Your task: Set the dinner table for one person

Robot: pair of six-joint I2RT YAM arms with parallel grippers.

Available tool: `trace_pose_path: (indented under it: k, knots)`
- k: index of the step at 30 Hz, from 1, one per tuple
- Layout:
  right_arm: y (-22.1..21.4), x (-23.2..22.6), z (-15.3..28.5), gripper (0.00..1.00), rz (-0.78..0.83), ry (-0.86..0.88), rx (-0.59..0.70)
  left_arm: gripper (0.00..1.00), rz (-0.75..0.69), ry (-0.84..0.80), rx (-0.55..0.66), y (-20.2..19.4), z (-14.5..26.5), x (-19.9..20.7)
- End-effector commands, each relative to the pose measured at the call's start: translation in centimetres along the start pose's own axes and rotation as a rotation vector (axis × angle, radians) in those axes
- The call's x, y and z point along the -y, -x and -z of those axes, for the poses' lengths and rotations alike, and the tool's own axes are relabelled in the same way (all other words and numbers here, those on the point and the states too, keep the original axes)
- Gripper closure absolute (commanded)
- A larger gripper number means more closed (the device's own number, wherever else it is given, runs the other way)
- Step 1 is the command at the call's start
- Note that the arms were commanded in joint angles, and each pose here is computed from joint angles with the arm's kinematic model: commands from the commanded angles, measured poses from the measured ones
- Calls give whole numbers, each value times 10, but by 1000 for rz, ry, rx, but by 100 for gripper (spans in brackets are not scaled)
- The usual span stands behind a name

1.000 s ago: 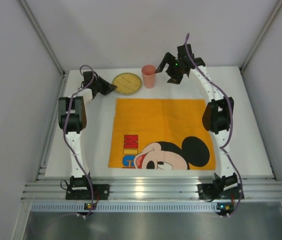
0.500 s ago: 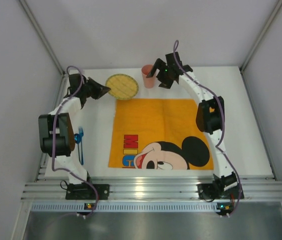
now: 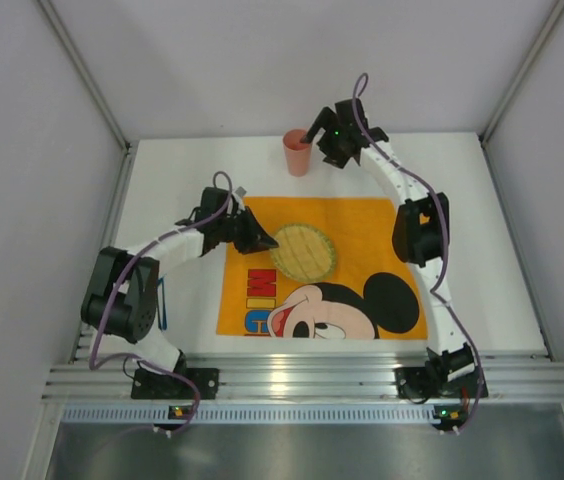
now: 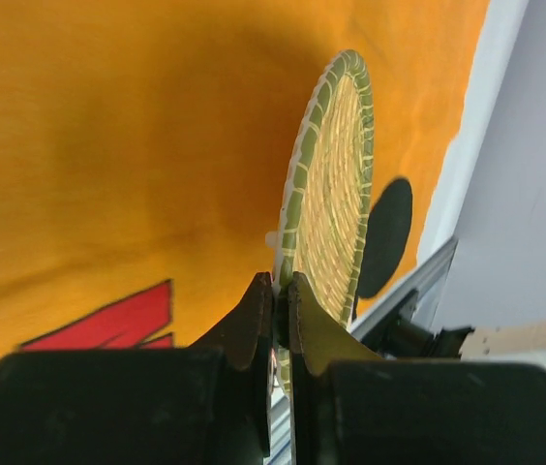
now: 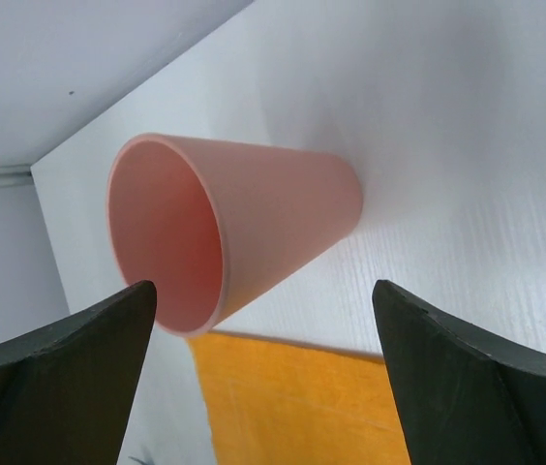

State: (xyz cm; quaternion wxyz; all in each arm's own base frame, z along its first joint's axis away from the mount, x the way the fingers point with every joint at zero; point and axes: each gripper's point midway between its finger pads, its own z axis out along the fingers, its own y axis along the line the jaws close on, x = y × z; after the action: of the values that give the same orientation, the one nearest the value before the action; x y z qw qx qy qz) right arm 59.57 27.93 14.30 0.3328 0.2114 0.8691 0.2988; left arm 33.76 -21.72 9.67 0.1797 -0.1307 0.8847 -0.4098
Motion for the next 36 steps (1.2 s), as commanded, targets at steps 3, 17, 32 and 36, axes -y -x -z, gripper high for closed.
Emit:
trace_pose_path:
  k: [3,17,32,36]
  knots:
    - [18,26,-11,7,31,-124,89,100,-96,-98,-108,-33,-21,41]
    - [-11,42,-26,51,95,-229,83,2,-55,10,-180,-58,-35,2]
    - [84,8,126,100,141,-230,268,2,-96,32,-184,-50,-34,7]
    - [83,60,186,100,191,-413,220,2,-140,67,-167,-44,-28,7]
